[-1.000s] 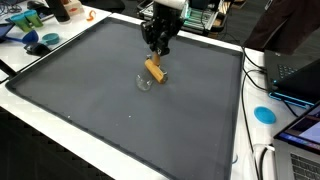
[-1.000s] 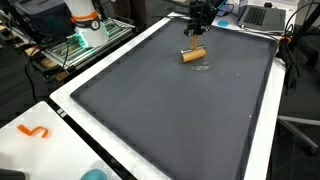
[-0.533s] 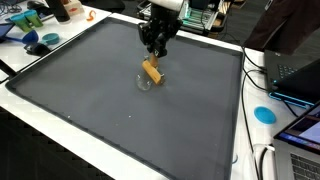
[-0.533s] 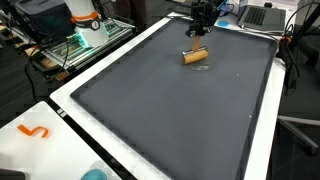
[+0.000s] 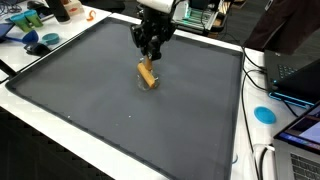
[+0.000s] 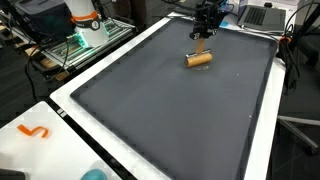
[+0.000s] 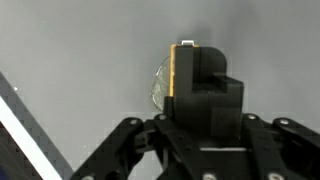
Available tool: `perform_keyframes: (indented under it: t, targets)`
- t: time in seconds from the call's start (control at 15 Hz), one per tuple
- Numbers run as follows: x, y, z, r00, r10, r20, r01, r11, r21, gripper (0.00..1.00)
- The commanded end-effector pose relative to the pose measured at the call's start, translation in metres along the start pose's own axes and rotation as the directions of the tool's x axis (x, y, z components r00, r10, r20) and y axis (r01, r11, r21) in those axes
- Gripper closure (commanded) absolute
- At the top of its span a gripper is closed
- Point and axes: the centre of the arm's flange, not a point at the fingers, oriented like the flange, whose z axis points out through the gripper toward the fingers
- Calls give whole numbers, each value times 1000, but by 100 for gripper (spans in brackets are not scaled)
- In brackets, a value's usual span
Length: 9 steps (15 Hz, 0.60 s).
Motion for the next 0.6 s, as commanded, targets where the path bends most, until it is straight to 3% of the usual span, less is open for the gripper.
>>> perform_keyframes:
  t: [0.0, 0.53]
  targets:
    - [7, 11, 41, 1000, 21, 23, -21, 1000, 1, 76]
    - [7, 18, 50, 997, 67, 41, -66, 998, -24, 76]
